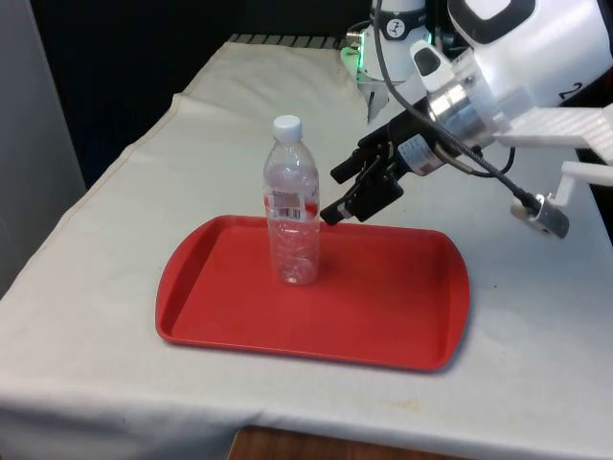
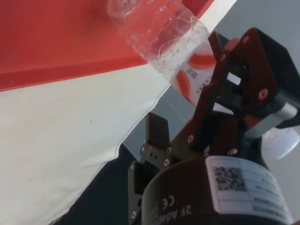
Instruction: Place the bottle upright on the tray.
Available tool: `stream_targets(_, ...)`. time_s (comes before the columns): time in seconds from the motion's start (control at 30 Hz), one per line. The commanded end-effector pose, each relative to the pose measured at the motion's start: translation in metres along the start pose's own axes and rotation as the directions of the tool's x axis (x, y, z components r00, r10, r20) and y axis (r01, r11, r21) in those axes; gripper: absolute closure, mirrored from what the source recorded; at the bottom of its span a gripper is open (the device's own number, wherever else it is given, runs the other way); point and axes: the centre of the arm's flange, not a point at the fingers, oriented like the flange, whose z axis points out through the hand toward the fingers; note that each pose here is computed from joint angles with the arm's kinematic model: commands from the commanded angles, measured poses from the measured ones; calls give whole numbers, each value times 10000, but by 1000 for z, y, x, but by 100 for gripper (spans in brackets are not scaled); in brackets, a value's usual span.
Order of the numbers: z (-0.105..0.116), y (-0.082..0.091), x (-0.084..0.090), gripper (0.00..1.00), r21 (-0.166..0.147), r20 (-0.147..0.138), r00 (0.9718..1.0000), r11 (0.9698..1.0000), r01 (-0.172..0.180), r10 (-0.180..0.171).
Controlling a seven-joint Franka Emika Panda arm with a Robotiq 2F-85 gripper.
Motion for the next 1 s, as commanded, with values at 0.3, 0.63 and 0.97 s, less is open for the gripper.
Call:
stream_targets(0.3, -12, -3, 14, 0, 101, 354, 9992, 9998, -195, 191)
stream_targets(0.63, -25, -5, 28, 0, 178, 583, 9977, 9992, -366, 355)
stream_targets(0.97, -34, -6, 41, 0, 207, 784, 9956, 9984, -521, 503)
